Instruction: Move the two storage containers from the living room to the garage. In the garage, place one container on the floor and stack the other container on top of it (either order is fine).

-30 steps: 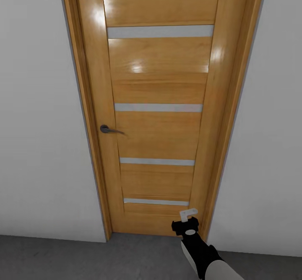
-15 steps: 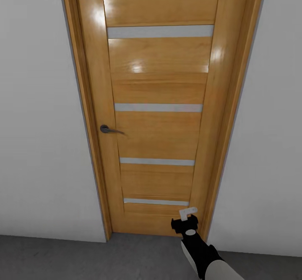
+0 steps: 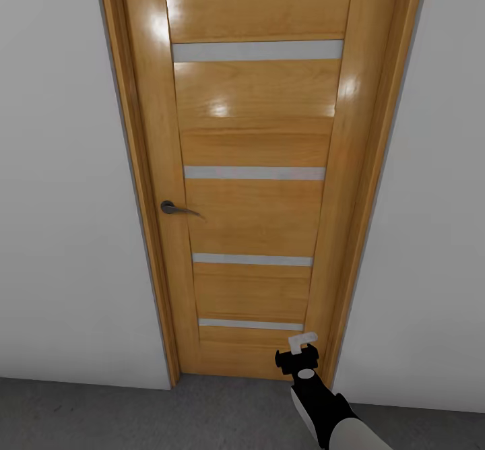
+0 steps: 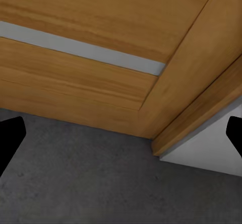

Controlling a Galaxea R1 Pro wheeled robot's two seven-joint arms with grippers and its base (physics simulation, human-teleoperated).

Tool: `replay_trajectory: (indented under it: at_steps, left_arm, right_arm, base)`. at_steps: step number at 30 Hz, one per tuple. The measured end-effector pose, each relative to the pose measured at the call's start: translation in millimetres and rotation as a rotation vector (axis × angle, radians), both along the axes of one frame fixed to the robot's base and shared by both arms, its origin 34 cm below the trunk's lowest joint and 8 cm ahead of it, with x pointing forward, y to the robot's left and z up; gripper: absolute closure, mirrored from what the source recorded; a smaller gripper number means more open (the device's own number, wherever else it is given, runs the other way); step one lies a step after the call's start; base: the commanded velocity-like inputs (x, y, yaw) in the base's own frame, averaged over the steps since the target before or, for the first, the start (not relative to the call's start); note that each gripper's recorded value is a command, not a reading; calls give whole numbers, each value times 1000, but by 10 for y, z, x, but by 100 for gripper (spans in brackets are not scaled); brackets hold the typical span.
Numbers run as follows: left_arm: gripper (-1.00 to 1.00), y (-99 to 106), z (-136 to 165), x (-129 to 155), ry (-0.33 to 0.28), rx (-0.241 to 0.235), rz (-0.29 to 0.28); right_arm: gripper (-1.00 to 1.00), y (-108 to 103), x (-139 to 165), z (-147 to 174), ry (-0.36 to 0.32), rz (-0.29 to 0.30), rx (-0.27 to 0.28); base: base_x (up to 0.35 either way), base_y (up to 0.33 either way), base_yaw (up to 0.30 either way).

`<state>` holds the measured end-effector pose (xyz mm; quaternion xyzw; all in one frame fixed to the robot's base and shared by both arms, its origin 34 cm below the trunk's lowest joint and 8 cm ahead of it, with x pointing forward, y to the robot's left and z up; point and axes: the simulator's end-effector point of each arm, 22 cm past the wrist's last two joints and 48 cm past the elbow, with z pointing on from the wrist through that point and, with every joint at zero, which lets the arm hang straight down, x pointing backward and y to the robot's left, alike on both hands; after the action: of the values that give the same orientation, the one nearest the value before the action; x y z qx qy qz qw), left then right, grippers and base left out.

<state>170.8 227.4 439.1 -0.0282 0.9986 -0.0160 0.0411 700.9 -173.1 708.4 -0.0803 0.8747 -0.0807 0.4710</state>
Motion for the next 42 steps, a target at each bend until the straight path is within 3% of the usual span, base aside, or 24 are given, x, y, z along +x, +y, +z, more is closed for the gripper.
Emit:
replay_trajectory:
  at_steps: [11,16,20,23,24,25,28,32,42]
  left_arm:
    - [-100,-2,0,0,0,0,1]
    - [-100,-10,0,0,0,-1,1]
    - [-100,-11,0,0,0,-1,0]
    - [-100,-12,0,0,0,-1,0]
    - [-100,-10,1,1,0,-1,-1]
    - [-100,-6,1,0,0,-1,0]
    - [-100,-1,1,-1,0,0,0]
    - [-100,0,1,-1,-1,0,0]
    - [-100,0,1,-1,-1,0,0]
  right_arm:
    - [-100,15,19,30,-7,6,-2]
    - [-100,25,134,217,-36,10,-4]
    - [-100,-52,360,596,-53,-15,-17]
    - [-100,-103,705,1123,-81,-34,-25]
    - [-100,-17,909,1458,-103,-9,2]
    - [-100,44,966,1551,-113,12,8]
    - [-100,348,881,1311,-53,128,46]
    - [-100,487,839,1243,-34,180,74]
    - [-100,509,826,1217,-28,189,78]
  base:
    - [0,0,0]
    - [0,0,0]
    - [0,0,0]
    - [22,0,0]
    - [99,0,0]
    - [142,0,0]
    - [263,0,0]
    - [308,0,0]
    - [317,49,0]
